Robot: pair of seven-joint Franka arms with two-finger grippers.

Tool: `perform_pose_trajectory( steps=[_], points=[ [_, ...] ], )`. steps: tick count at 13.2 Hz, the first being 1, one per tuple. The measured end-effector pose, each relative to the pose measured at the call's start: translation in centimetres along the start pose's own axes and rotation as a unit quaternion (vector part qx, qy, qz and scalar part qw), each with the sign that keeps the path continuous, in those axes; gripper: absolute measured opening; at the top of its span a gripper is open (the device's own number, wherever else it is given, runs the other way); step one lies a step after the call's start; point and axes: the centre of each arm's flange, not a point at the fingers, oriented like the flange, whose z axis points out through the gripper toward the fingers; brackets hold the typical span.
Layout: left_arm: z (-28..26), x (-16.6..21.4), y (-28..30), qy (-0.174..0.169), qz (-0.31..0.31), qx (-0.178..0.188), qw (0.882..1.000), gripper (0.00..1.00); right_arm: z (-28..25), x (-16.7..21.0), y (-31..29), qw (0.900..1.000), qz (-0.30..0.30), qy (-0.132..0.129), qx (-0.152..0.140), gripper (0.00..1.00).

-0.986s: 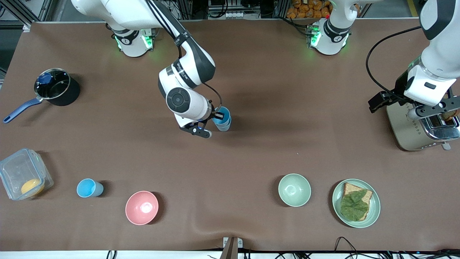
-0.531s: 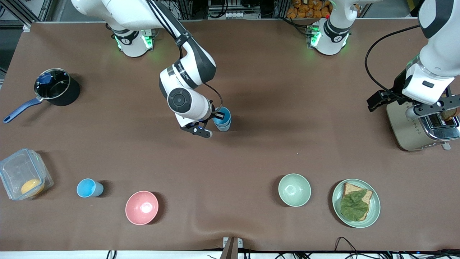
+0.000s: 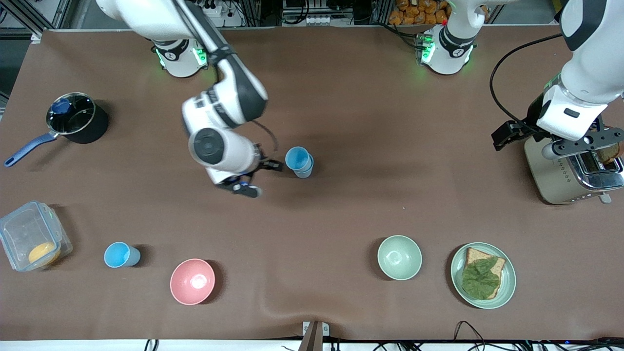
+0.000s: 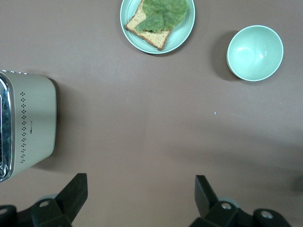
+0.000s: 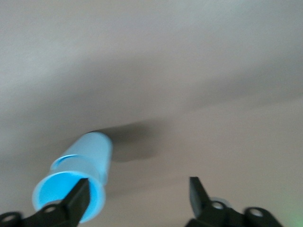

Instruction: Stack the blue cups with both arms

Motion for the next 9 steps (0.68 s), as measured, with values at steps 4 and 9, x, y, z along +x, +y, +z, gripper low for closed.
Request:
perform_pose_trajectory(
  steps=[4,9],
  points=[
    [-0.1,0.1,-0.3,0.001,-0.003,0.000,1.000,1.00,-6.6,5.6,12.1,0.996,-0.090,0.000,0.010,1.00],
    [-1.3,0.0,-0.3,0.010,-0.003,-0.003,1.000,1.00,-16.3,6.4,31.6,0.988,-0.151,0.038,0.012,1.00]
  ],
)
